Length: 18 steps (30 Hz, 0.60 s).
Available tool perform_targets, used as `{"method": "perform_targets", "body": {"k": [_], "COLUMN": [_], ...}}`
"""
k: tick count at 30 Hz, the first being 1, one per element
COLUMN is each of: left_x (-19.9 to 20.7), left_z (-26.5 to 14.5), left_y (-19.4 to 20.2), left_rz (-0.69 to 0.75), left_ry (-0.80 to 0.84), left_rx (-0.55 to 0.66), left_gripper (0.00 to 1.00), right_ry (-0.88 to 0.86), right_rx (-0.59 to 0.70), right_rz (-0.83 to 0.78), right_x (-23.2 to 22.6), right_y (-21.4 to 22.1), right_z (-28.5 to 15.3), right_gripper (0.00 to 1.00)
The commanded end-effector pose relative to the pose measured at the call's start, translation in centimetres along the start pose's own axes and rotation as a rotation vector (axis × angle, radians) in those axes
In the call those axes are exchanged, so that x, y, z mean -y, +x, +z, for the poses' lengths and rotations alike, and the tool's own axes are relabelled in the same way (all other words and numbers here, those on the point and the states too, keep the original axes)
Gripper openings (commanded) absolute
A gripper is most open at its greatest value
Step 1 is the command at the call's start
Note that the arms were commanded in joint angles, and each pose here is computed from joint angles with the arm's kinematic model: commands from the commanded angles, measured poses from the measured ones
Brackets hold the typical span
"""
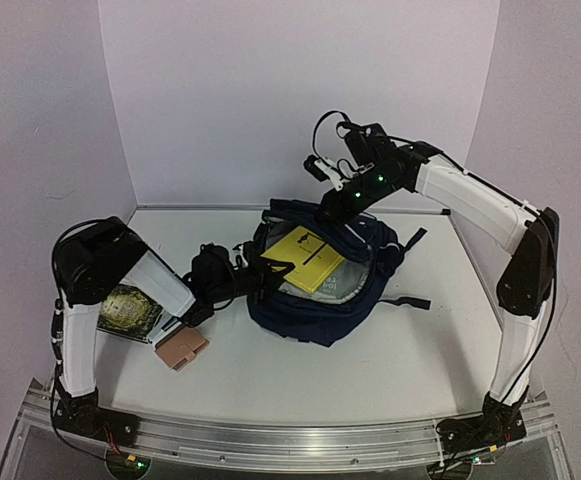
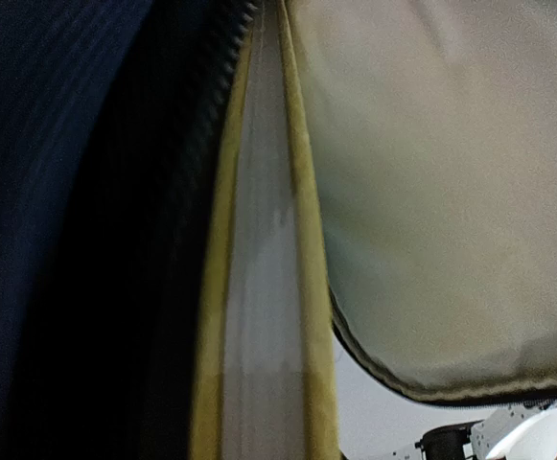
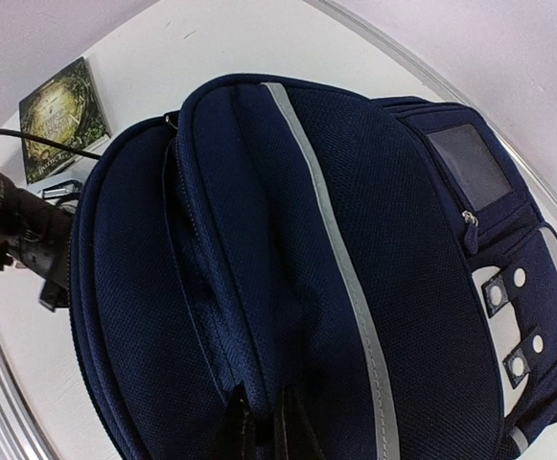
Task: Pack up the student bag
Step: Place the book in the student bag.
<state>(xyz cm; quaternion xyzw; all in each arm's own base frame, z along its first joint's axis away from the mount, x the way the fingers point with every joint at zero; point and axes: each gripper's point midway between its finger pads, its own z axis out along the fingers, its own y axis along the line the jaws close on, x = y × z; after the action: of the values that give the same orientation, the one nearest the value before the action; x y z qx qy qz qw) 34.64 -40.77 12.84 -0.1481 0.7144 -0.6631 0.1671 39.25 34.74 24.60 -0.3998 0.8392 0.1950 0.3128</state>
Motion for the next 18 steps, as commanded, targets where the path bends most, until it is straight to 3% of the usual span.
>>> {"method": "perform_targets", "body": {"k": [1,9,13,18], "left_x": [6.5,6.9,6.8,7.3], "left_z": [2.5,7.6,8.4,8.5], "left_y": [-2.9,-5.2,-6.2,-4.3], "left_rz": [-0.042,-0.003,0.047,0.150], "left_ry": [0.271,0.225,0.173,0.080], "left_rx": [0.139,0.181,0.184,0.075], "left_gripper": [0.00,0.01,0.09,0.31], "right_ry": [-0.114,-0.185,-0.145,-0.092], "right_rx": [0.220,0.186,0.172,0.183], "right_rz": [-0.025,0.031,0.025,0.037], "right_x": [-3.6,-4.9,-4.0,-1.0], "right_y": [-5.8,-4.1,-3.4,-3.5], "right_z": [-4.6,-3.6,-3.1,-3.3], "right_gripper": [0.00,0.00,0.00,0.00]}}
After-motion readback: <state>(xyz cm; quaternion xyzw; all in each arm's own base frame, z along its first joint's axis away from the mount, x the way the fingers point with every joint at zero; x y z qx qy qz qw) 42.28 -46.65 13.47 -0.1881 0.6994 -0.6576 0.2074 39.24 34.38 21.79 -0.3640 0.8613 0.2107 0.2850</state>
